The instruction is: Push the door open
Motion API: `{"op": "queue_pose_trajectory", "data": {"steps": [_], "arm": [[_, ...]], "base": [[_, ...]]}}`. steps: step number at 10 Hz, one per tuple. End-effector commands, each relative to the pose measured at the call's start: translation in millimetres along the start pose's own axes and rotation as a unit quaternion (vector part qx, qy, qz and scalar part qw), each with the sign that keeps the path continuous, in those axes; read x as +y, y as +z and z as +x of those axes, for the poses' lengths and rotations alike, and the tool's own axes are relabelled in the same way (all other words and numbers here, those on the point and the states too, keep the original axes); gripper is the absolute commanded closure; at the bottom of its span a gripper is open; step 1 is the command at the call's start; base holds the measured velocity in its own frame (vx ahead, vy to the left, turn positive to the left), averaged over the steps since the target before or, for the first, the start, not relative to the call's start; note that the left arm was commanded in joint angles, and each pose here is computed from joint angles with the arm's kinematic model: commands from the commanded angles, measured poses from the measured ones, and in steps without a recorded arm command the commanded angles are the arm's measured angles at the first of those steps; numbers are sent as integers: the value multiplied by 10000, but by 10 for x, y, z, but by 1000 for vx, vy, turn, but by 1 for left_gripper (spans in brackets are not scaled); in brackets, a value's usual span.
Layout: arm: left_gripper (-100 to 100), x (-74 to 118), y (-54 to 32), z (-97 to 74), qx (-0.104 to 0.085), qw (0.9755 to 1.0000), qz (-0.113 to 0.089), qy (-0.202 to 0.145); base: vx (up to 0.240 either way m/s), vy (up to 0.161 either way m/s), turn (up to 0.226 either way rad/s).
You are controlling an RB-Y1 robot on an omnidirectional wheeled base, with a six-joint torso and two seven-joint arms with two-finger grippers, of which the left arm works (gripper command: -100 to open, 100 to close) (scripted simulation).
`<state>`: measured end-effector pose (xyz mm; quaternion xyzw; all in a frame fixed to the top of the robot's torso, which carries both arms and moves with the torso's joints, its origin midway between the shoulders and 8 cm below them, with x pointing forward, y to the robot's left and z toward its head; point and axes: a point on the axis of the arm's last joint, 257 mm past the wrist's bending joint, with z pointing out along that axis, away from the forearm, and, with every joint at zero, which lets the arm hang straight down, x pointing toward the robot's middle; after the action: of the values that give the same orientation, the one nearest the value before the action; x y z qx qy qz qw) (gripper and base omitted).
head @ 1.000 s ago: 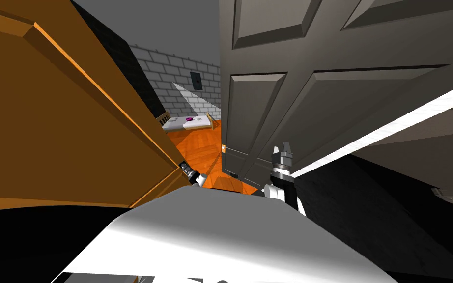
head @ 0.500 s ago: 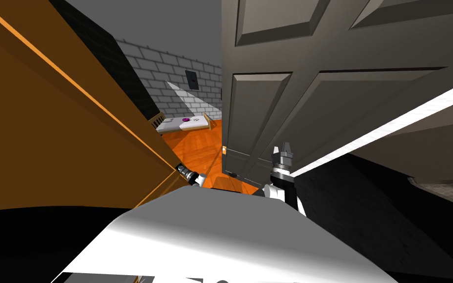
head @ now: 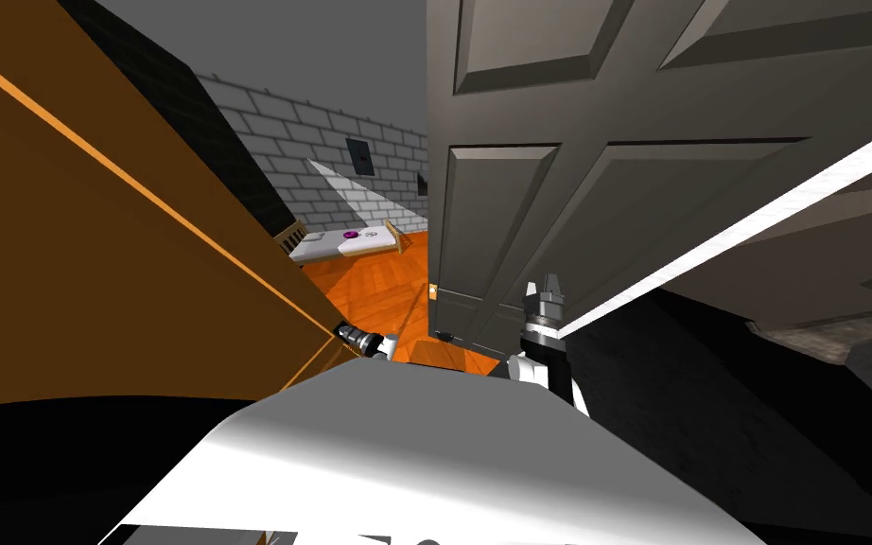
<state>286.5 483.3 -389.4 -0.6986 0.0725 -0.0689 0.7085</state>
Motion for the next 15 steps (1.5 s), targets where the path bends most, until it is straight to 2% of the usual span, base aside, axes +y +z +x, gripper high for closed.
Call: {"op": "queue_pose_trajectory", "data": {"steps": [1, 2, 3, 4, 5, 6, 7, 9, 10, 11, 12, 14, 15], "arm": [[100, 9, -55, -83, -241, 9997, -47, -32], [100, 22, -47, -74, -155, 9999, -55, -3], [100, -48, 99, -232, -407, 9991, 70, 12], [100, -48, 99, -232, -407, 9991, 70, 12], [100, -96, 196, -357, -613, 9980, 148, 8], [100, -110, 224, -402, -688, 9975, 171, 6], [100, -132, 269, -496, -849, 9962, 206, -1], [100, -132, 269, -496, -849, 9962, 206, -1], [100, -149, 306, -684, -1183, 9927, 229, -16], [100, -149, 306, -684, -1183, 9927, 229, -16], [100, -141, 296, -771, -1345, 9907, 214, -22], [100, -123, 268, -850, -1498, 9885, 183, -27], [100, -97, 226, -920, -1637, 9864, 139, -29]], "base": [[54, 141, -147], [18, 63, -29], [15, 76, -87], [37, 90, -38], [56, 141, -66], [47, 154, -56], [34, 149, -63], [10, 85, -18], [32, 134, -132], [46, 142, -67], [43, 156, -47], [31, 137, -35], [22, 128, -71]]}}
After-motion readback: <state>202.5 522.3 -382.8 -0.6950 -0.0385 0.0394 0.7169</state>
